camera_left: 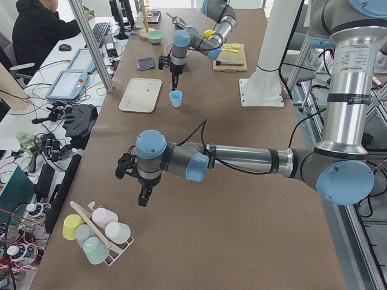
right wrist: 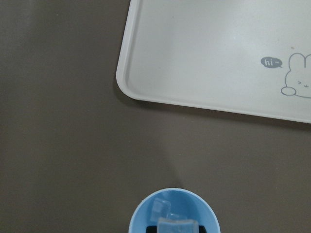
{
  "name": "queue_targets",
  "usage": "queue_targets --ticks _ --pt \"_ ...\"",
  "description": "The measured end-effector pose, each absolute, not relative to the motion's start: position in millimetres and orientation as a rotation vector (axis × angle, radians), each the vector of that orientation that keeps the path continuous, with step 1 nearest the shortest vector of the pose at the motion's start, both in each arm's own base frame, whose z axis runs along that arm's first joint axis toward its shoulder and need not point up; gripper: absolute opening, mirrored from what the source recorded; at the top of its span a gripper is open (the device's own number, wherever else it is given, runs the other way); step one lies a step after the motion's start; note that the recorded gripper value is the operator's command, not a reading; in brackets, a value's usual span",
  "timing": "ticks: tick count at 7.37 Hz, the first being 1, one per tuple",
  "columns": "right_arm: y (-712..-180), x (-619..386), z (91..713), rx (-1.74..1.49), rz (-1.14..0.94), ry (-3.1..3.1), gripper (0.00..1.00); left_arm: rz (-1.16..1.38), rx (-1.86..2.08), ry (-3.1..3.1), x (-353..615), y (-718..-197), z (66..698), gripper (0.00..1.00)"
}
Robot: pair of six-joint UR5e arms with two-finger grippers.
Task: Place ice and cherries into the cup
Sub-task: 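Carry the ice cube over the light-blue cup and release it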
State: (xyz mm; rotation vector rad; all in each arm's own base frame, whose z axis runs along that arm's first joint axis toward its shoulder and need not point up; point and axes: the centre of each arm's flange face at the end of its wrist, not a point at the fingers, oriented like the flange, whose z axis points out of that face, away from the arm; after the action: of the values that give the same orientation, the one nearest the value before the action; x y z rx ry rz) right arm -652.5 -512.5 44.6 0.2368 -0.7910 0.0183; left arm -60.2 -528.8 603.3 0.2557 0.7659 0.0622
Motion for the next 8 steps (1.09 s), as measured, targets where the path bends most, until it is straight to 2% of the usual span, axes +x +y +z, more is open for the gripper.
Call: queue_targets --ticks 1,3,4,8 --pt "-510.5 -656.4 54.8 0.234 0.013 -0.782 0.33 0.063 0.255 0.767 -60.1 -530.3 602.0 0.98" --pt "-509.7 -658.6 60.1 0.244 0.01 -0.784 0.81 0.066 0.258 0.769 -60.0 -529.3 601.7 0.98" --pt "-508.4 -660.4 60.8 0.256 0.011 -0.785 0.98 0.069 0.261 0.769 -60.0 -528.7 600.6 0.98" --pt "-503.8 -661.0 57.9 0.279 0.022 -0.789 0.98 0.087 0.288 0.756 -56.1 -528.9 598.1 0.98"
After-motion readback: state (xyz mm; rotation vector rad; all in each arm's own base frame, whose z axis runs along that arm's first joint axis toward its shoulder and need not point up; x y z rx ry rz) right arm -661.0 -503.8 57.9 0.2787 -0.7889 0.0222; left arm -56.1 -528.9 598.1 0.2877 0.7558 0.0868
